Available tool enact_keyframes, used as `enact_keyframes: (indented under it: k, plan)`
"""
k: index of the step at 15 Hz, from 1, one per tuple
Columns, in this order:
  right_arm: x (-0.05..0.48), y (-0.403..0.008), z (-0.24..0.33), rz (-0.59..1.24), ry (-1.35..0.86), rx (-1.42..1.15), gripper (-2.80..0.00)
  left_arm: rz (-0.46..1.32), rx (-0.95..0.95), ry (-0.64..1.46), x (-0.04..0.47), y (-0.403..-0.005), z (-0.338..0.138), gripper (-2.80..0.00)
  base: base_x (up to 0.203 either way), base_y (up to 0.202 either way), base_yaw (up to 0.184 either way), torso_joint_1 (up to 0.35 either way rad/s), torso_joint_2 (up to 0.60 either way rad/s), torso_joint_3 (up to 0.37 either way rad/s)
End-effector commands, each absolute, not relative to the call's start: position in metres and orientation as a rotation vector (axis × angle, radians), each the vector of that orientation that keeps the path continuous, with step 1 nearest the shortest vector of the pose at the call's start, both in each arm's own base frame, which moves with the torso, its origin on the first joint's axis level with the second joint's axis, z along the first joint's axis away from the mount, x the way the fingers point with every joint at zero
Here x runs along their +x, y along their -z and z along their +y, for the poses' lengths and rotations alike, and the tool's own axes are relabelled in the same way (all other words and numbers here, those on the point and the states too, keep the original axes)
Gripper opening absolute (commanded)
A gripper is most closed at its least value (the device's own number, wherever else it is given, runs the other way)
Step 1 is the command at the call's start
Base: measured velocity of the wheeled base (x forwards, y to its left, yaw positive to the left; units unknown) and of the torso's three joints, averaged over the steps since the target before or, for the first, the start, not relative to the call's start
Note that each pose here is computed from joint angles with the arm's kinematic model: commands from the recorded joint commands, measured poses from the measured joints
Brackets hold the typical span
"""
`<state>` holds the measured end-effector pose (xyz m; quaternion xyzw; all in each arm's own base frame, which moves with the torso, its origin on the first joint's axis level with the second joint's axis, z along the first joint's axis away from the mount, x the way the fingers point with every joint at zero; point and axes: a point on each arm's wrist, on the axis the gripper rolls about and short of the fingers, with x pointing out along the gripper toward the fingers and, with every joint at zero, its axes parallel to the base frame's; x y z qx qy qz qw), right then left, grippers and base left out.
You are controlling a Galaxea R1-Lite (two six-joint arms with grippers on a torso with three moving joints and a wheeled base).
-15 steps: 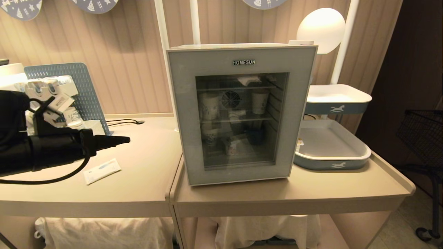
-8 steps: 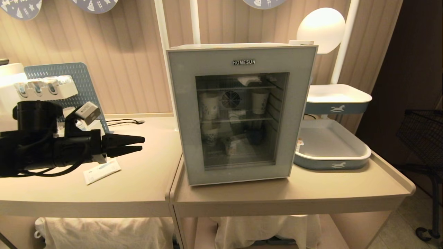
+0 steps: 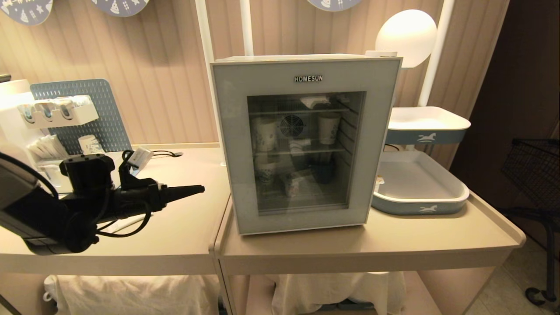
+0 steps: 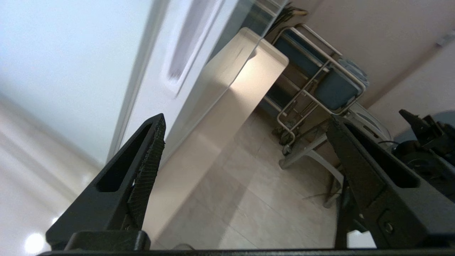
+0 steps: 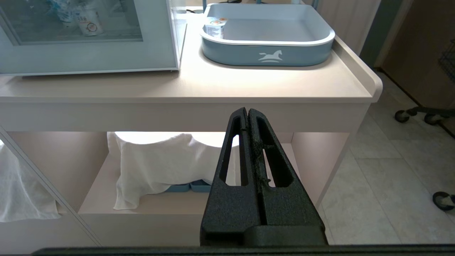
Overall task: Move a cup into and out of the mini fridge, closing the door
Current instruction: Put the yoghurt in the freezer
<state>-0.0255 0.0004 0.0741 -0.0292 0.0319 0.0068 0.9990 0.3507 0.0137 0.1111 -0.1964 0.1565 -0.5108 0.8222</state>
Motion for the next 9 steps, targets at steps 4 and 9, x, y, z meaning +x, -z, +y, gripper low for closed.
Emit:
enact_keyframes:
  k: [4,9]
  plan:
    - [-0.026,-0.074,0.000,0.064,-0.014,-0.061,-2.80,0.190,-0.404,1.215,0.368,-0.114,-0.028,0.00,0.000,0.000,0.000,0.000,0.00,0.000]
    - [-0.026,-0.074,0.000,0.063,-0.013,-0.059,-2.80,0.163,-0.408,1.243,0.378,-0.128,-0.037,0.00,0.000,0.000,0.000,0.000,0.00,0.000]
